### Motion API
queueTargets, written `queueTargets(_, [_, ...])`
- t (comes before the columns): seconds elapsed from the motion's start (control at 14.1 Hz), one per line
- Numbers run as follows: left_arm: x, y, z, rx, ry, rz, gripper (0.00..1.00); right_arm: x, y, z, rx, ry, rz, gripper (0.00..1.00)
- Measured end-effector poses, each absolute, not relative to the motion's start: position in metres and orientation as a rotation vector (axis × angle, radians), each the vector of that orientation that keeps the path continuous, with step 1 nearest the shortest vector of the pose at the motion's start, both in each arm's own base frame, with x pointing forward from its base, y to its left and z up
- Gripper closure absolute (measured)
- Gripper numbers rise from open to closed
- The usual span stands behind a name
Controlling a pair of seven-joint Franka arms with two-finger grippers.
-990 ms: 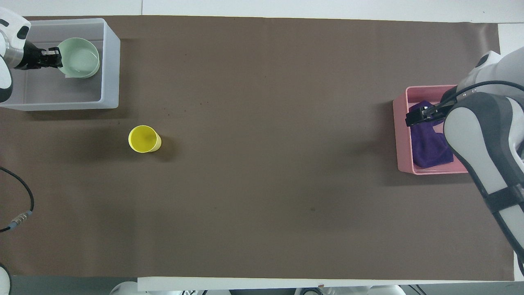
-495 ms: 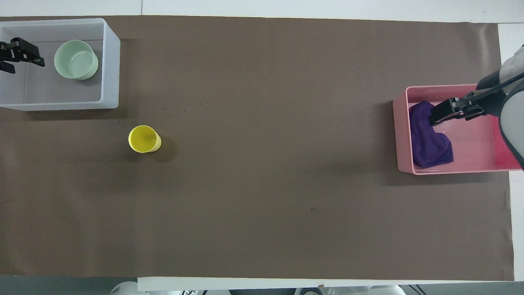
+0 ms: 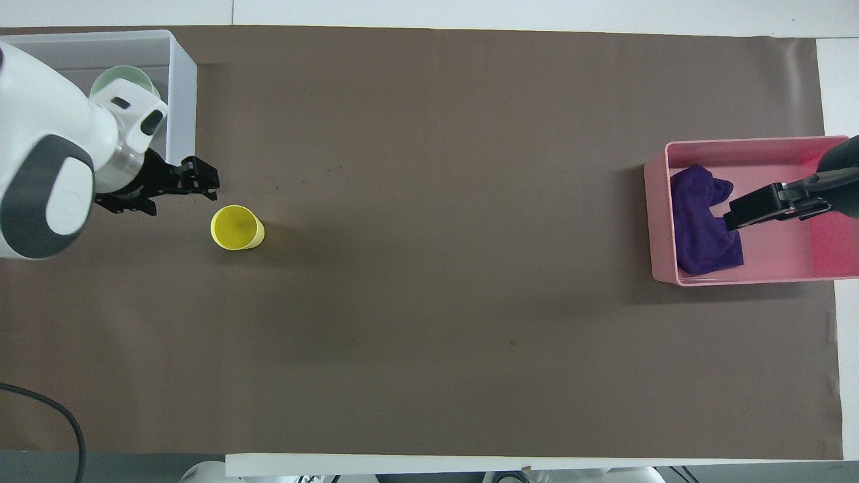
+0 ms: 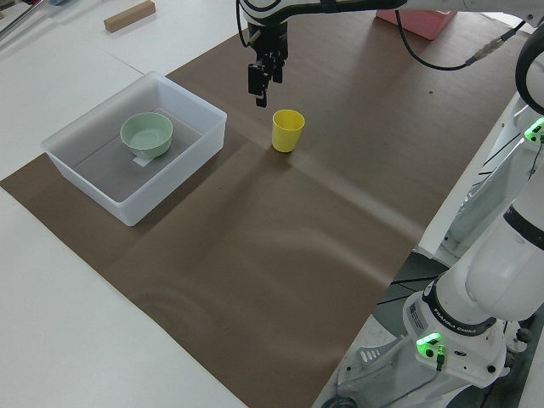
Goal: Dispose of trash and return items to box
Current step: 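Grasp the yellow cup with the left gripper and lift it, then carry the yellow cup into the bin beside the bowl with the left gripper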
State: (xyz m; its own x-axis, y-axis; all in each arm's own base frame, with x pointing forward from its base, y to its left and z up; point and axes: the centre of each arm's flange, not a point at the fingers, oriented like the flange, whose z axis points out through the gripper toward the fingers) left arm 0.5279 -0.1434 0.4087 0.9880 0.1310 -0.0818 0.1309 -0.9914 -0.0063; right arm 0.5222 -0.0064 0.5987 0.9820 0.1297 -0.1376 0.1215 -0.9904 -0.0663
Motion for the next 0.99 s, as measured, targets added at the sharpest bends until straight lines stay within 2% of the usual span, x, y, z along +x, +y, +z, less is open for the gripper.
queueTargets(0.14, [0.508,-0.140,0.377,-3.139,-0.210,0.082,0.04,0.520,-0.004,0.601,-3.071,-0.202,0.214,0.00])
queueTargets(0.21, [0.503,-0.136,0.368,-3.136,-0.217,0.090,0.20,0.519,-0.002,0.603,-3.070,-0.207,0.208,0.00])
queueTargets(0.64, [0.509,-0.126,0.370,-3.144,-0.263,0.043,0.92,0.515,-0.002,0.600,-3.057,-0.217,0.219,0.00])
queueTargets(0.71, [0.518,-0.127,0.385,-3.150,-0.306,0.000,0.98,0.515,-0.002,0.599,-3.056,-0.218,0.221,0.00])
queueTargets(0.99, [0.578,-0.113,0.508,-3.156,-0.519,-0.144,0.98,0.513,0.000,0.603,-3.055,-0.227,0.211,0.00])
